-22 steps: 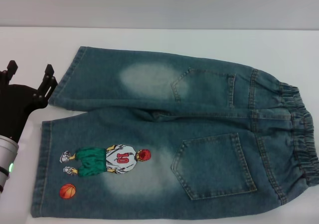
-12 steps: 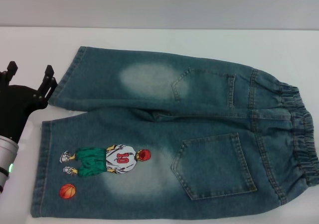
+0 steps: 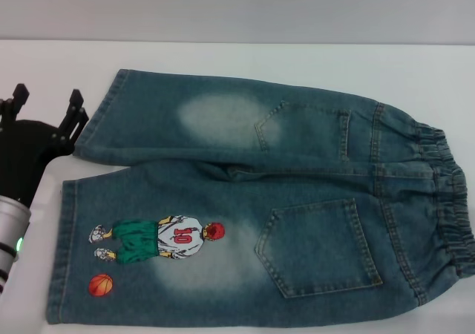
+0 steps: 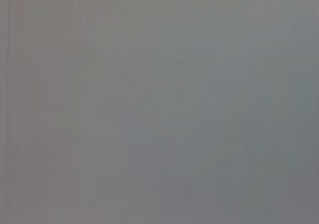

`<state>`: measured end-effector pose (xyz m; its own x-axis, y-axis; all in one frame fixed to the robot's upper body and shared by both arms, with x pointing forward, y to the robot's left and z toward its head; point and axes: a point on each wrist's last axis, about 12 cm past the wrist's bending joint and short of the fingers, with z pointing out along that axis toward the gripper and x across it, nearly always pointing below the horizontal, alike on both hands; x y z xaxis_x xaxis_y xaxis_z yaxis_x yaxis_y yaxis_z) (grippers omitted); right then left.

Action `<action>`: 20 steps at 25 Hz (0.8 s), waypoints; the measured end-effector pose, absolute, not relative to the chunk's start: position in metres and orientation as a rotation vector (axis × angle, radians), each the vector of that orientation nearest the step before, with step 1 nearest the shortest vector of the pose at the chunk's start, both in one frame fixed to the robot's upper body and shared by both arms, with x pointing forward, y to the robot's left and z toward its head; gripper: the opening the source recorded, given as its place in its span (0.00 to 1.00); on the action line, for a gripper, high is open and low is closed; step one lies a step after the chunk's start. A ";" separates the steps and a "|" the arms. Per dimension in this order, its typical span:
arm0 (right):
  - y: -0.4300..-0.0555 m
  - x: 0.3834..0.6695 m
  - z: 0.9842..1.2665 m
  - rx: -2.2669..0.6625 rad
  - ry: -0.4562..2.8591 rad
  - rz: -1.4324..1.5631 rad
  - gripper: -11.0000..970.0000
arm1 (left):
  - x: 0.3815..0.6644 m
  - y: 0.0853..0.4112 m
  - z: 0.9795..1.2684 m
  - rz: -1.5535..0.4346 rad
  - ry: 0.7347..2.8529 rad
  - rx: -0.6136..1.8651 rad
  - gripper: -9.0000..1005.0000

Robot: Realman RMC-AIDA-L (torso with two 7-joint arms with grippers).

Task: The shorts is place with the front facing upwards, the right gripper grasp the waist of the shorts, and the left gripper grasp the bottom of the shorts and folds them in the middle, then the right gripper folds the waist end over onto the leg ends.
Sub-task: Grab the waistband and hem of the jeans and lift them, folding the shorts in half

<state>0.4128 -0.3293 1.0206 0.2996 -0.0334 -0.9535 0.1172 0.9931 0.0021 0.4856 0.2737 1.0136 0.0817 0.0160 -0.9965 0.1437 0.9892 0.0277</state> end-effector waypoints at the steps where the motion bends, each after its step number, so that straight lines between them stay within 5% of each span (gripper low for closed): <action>1: -0.329 0.417 1.020 0.072 1.270 -0.094 0.79 | 0.488 0.273 1.015 -0.107 1.485 0.124 0.83; 20: -0.307 0.533 1.038 -0.025 1.621 0.378 0.78 | 0.515 0.248 1.024 -0.269 1.527 0.102 0.83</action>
